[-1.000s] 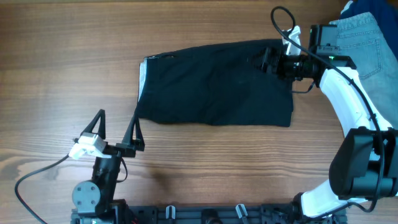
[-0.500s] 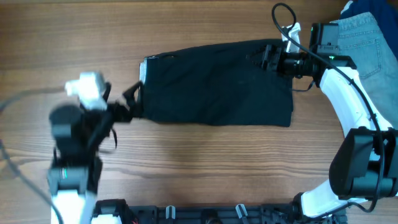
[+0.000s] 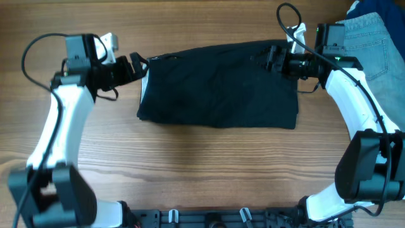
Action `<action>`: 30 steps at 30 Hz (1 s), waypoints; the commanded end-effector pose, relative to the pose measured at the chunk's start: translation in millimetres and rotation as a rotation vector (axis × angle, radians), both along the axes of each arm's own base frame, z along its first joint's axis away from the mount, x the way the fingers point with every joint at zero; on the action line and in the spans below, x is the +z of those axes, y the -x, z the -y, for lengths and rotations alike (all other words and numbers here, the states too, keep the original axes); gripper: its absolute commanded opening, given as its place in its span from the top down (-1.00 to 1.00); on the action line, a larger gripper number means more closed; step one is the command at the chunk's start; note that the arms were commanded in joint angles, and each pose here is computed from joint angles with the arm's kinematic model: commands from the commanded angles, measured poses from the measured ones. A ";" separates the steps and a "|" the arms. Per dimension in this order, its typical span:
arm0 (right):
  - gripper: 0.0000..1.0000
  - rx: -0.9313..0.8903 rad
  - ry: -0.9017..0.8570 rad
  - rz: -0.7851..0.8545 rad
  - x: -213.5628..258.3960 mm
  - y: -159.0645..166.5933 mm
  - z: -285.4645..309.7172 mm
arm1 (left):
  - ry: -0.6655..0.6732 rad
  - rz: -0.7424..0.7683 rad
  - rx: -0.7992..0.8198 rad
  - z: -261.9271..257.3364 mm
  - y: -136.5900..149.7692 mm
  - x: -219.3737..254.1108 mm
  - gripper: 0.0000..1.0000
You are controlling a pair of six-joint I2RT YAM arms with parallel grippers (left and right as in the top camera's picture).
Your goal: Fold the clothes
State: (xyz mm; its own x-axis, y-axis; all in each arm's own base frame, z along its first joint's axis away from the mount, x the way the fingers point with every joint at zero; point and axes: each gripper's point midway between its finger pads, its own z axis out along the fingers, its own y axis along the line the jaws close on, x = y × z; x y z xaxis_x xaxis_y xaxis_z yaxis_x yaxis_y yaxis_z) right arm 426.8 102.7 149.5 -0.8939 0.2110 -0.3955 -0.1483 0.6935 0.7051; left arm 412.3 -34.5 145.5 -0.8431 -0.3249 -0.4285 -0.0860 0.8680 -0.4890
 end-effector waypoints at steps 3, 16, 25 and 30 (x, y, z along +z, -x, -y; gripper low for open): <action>-0.99 0.012 -0.018 0.044 19.0 -1.2 -2.6 | 0.019 -0.035 -0.002 -14.3 -22.1 -28.8 -1.00; -0.99 0.012 -0.017 0.053 20.0 -2.6 -2.5 | 0.077 -0.107 -0.065 2.3 -36.3 -94.6 -1.00; -0.99 0.012 -0.018 0.050 19.7 -2.2 -2.6 | 0.130 -0.160 -0.092 11.4 -29.4 -112.2 -1.00; -0.99 0.012 -0.018 0.048 19.5 -1.8 -2.6 | 0.125 -0.200 -0.198 24.8 -12.2 -125.5 -1.00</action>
